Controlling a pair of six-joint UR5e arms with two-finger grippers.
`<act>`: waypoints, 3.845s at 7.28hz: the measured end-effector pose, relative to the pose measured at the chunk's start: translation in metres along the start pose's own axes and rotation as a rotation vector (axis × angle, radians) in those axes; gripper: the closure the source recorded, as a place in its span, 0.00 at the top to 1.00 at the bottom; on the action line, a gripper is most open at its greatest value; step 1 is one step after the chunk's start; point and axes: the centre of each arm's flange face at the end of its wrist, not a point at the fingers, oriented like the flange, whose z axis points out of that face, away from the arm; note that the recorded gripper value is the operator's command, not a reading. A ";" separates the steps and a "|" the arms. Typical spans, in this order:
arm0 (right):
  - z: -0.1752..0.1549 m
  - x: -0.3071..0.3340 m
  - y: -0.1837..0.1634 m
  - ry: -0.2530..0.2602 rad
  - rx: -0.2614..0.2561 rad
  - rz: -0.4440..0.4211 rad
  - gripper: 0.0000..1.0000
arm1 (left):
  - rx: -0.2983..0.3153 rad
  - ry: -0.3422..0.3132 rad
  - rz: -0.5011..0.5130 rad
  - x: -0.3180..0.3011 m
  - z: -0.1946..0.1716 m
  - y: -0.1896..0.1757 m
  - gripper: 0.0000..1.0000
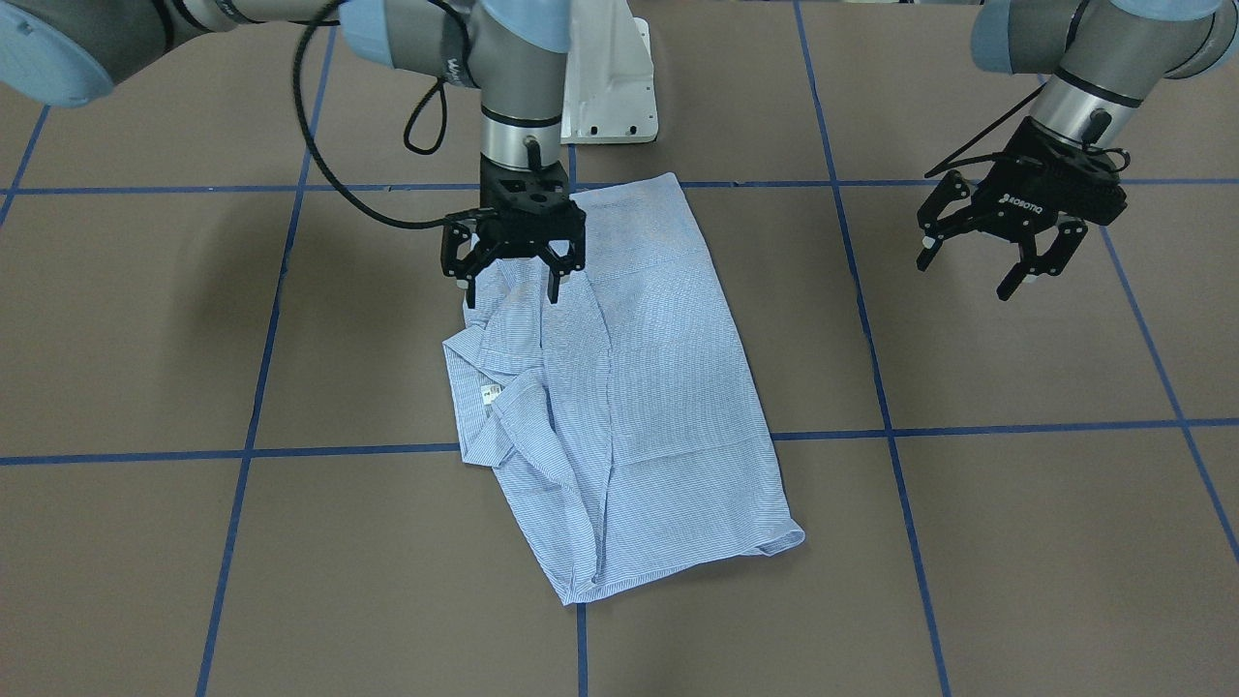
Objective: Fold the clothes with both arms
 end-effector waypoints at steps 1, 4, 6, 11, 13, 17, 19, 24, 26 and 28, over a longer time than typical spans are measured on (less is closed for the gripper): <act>0.011 -0.036 -0.018 0.049 -0.032 -0.031 0.99 | -0.001 -0.001 0.002 -0.001 -0.001 0.002 1.00; 0.027 -0.115 -0.033 0.133 -0.103 -0.185 0.99 | -0.003 0.000 0.003 -0.002 -0.002 0.003 1.00; 0.037 -0.140 -0.020 0.162 -0.140 -0.256 0.99 | -0.009 0.006 0.003 -0.001 -0.002 0.004 1.00; 0.058 -0.144 0.012 0.284 -0.203 -0.382 0.99 | -0.009 0.008 0.001 -0.001 -0.002 0.003 1.00; 0.061 -0.147 0.021 0.294 -0.206 -0.385 0.99 | -0.009 0.010 0.002 -0.001 -0.003 0.003 1.00; 0.069 -0.141 0.026 0.342 -0.223 -0.393 0.98 | -0.009 0.012 0.003 0.000 -0.002 0.003 1.00; 0.071 -0.136 0.027 0.367 -0.237 -0.397 0.98 | -0.010 0.015 0.000 0.001 -0.002 0.003 1.00; 0.107 -0.037 0.004 0.480 -0.278 -0.384 0.97 | -0.013 0.024 -0.001 0.003 -0.004 0.003 1.00; 0.119 0.064 0.006 0.493 -0.272 -0.440 0.97 | -0.012 0.025 -0.001 0.003 -0.005 0.003 1.00; 0.092 0.115 -0.004 0.450 -0.230 -0.467 0.98 | -0.012 0.025 -0.001 0.003 -0.005 0.003 1.00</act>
